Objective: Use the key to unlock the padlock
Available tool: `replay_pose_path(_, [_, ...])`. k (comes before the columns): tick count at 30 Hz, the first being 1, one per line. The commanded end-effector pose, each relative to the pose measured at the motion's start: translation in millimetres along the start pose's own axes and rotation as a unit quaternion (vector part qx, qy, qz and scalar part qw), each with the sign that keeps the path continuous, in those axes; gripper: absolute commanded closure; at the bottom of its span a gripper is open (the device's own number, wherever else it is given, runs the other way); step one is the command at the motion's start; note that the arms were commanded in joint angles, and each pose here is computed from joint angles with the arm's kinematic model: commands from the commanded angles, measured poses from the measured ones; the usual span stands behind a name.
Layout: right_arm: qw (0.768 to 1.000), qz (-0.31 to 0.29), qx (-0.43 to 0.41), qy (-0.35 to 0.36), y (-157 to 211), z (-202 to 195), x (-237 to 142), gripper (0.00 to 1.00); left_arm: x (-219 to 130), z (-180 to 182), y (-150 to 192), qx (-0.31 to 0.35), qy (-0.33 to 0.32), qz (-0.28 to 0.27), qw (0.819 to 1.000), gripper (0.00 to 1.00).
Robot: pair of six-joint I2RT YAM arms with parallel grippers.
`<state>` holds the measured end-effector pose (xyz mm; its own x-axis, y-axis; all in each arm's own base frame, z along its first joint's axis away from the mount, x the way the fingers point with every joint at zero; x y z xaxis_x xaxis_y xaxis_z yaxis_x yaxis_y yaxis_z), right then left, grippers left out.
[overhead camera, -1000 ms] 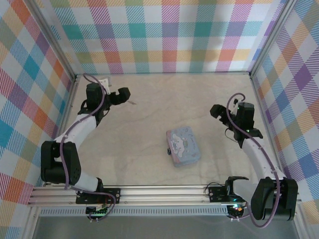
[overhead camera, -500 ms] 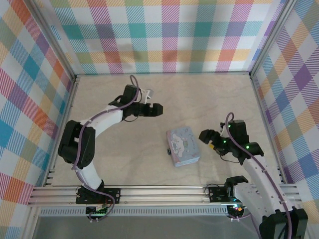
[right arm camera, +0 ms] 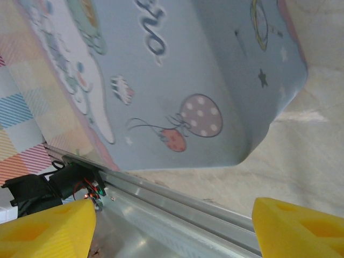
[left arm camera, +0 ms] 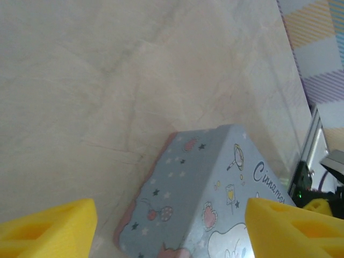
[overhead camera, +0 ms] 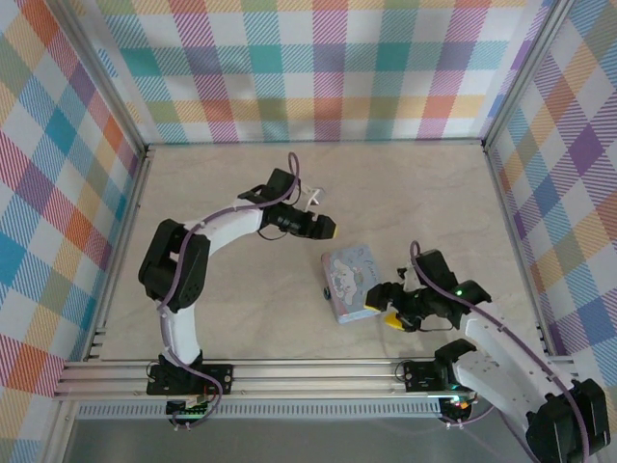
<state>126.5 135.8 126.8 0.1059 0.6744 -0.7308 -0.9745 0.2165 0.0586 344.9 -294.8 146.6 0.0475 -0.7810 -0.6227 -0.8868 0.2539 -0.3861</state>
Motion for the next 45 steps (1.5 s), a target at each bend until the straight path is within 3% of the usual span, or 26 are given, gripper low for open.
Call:
replay_pose_path(1, [0.999,-0.016,0.006,-0.039,-10.8,15.4,4.0,0.24,14.1,-14.8,12.4,0.006,0.043,0.048,0.998,0.29])
replay_pose_path(13, [0.996,-0.081,0.013,-0.019,-66.7,32.1,25.5,0.26,16.2,-9.5,29.0,-0.003,0.037,0.070,0.997,0.43])
replay_pose_path(21, [0.993,-0.117,-0.026,0.005,-110.8,58.1,32.6,0.30,-16.6,21.0,27.1,-0.060,-0.003,0.001,0.998,0.45])
replay_pose_path(31, [0.991,-0.108,-0.079,0.022,-165.3,90.5,61.0,0.40,-40.7,36.4,36.1,-0.093,-0.076,-0.071,0.990,0.48])
replay_pose_path(37, [0.989,-0.099,-0.103,0.027,-188.3,99.6,79.0,0.42,-50.2,42.0,41.8,-0.134,-0.101,-0.130,0.977,0.48])
replay_pose_path(45, [0.983,-0.110,-0.134,0.061,-202.5,101.5,79.5,0.40,-43.8,33.4,27.9,-0.132,-0.106,-0.151,0.974,0.47])
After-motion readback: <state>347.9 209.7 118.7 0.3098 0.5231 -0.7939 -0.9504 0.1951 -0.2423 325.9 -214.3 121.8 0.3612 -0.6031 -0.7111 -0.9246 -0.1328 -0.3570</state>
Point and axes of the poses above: each hand's point on the last joint's axis, 136 mm out from that joint toward the fingers, its own x axis out along the fingers, its own z axis along the line the jaws close on, y = z × x, the point moved 5 cm from there along -x, back along the fingers, and after that the axes turned 3 degrees about -x, right-handed, at the moved point
